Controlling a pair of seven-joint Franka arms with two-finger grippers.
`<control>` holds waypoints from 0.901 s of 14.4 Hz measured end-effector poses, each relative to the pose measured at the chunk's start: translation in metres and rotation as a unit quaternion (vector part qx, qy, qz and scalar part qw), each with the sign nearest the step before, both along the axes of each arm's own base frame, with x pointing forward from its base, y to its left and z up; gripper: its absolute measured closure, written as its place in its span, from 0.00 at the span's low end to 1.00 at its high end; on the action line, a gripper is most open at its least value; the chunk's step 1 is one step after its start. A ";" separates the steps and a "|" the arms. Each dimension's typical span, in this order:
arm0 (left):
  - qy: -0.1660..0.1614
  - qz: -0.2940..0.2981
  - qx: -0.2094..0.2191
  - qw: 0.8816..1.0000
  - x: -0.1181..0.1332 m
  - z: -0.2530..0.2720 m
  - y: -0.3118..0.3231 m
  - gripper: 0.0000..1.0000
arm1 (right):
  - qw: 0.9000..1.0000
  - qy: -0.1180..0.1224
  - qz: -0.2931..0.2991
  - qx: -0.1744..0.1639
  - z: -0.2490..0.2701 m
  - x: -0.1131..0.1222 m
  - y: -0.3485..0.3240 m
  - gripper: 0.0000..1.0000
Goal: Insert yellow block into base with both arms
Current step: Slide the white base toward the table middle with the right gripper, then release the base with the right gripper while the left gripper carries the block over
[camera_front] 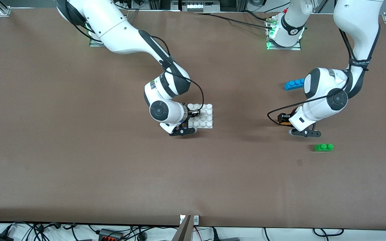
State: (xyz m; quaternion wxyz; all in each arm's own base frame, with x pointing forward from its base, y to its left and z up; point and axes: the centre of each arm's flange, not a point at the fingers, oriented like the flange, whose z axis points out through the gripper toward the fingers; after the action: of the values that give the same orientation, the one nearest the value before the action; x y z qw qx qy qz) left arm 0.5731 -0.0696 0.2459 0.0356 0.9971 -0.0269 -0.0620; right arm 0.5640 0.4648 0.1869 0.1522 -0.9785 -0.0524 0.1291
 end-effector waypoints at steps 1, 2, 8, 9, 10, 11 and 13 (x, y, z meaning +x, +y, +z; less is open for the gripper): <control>0.010 -0.007 -0.001 1.000 0.007 0.013 -0.008 0.31 | 1.000 0.002 0.001 -0.001 0.014 0.006 -0.004 0.23; 0.018 -0.009 0.001 1.000 0.015 0.030 -0.022 0.31 | 1.000 0.004 0.002 -0.002 0.036 0.013 -0.012 0.19; 0.011 -0.009 0.007 1.000 0.021 0.081 -0.135 0.31 | 0.994 0.016 0.022 -0.106 0.184 0.063 -0.167 0.00; 0.008 -0.018 0.005 1.000 0.024 0.081 -0.148 0.31 | 0.991 0.008 0.023 -0.131 0.201 0.070 -0.199 0.00; 0.005 -0.025 0.003 1.000 0.027 0.080 -0.160 0.31 | 0.988 -0.006 0.020 -0.156 0.218 0.076 -0.227 0.00; 0.004 -0.031 0.001 1.000 0.031 0.076 -0.174 0.31 | 0.985 -0.017 0.016 -0.173 0.237 0.080 -0.253 0.00; 0.003 -0.022 0.000 1.000 0.035 0.067 -0.206 0.31 | 0.984 -0.030 0.020 -0.177 0.276 0.082 -0.304 0.00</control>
State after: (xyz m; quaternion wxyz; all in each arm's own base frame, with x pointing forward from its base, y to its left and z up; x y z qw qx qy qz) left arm 0.6081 -0.2758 0.3125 0.0343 0.9960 -0.0491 -0.0656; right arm 0.6460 0.1604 0.4633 -0.0279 -0.9921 -0.0523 0.1102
